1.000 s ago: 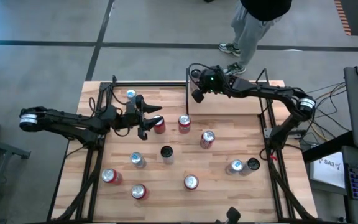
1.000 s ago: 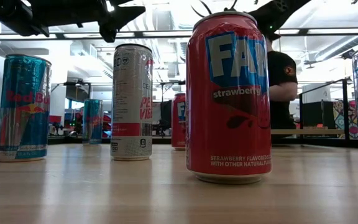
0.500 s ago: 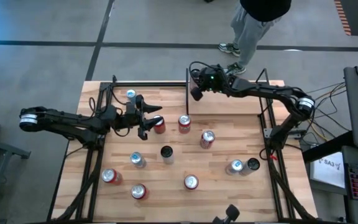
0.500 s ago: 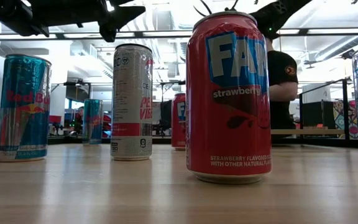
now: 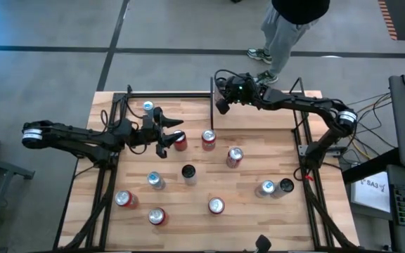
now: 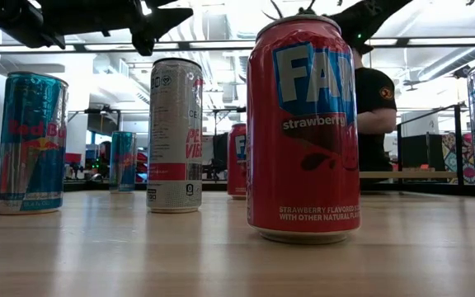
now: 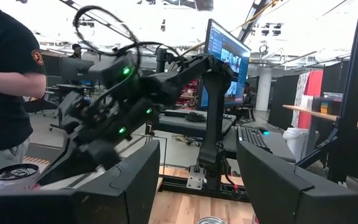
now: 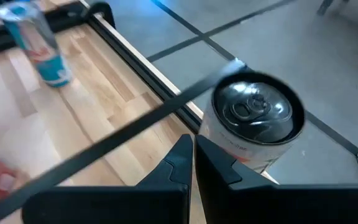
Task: Place canned beverage on shelf
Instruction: Put the top red black soda can on the shelf
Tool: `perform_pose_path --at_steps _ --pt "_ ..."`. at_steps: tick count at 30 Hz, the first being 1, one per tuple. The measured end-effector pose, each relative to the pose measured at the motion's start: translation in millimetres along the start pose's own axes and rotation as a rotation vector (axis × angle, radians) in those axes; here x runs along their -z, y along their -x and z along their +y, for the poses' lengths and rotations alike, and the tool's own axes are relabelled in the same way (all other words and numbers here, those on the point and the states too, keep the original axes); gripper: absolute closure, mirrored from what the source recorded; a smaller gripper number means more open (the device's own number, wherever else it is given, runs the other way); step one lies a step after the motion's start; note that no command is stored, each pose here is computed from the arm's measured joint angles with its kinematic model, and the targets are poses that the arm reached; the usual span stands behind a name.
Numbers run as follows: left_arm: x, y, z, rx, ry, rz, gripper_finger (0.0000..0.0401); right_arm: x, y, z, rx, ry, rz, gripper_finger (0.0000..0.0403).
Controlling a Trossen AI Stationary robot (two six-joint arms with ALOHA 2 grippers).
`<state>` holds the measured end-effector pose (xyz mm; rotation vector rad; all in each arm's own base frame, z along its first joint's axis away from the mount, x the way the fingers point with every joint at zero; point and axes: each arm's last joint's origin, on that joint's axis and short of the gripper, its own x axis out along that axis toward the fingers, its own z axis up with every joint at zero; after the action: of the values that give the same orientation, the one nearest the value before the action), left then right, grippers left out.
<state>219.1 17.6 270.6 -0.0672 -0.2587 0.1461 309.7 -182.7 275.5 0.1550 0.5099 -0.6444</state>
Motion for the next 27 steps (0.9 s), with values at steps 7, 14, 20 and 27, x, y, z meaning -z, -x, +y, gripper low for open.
perform_pose_path --at_steps 7,14,20,27 --pt "0.0 0.0 0.0 0.0 -0.005 0.0 0.02 -14.7 40.1 11.7 -0.143 0.032 -0.069 0.0394" --pt "3.9 0.1 -2.6 0.093 0.045 0.044 0.02 -12.6 94.3 33.1 -0.461 0.012 0.015 0.0394" --pt "4.0 0.1 -3.3 0.118 0.052 0.046 0.02 2.6 127.5 56.4 -0.605 -0.046 0.185 0.0393" --pt "-5.9 -13.4 -6.4 0.12 0.053 0.161 0.02 22.2 147.4 80.3 -0.678 0.0 0.353 0.0394"
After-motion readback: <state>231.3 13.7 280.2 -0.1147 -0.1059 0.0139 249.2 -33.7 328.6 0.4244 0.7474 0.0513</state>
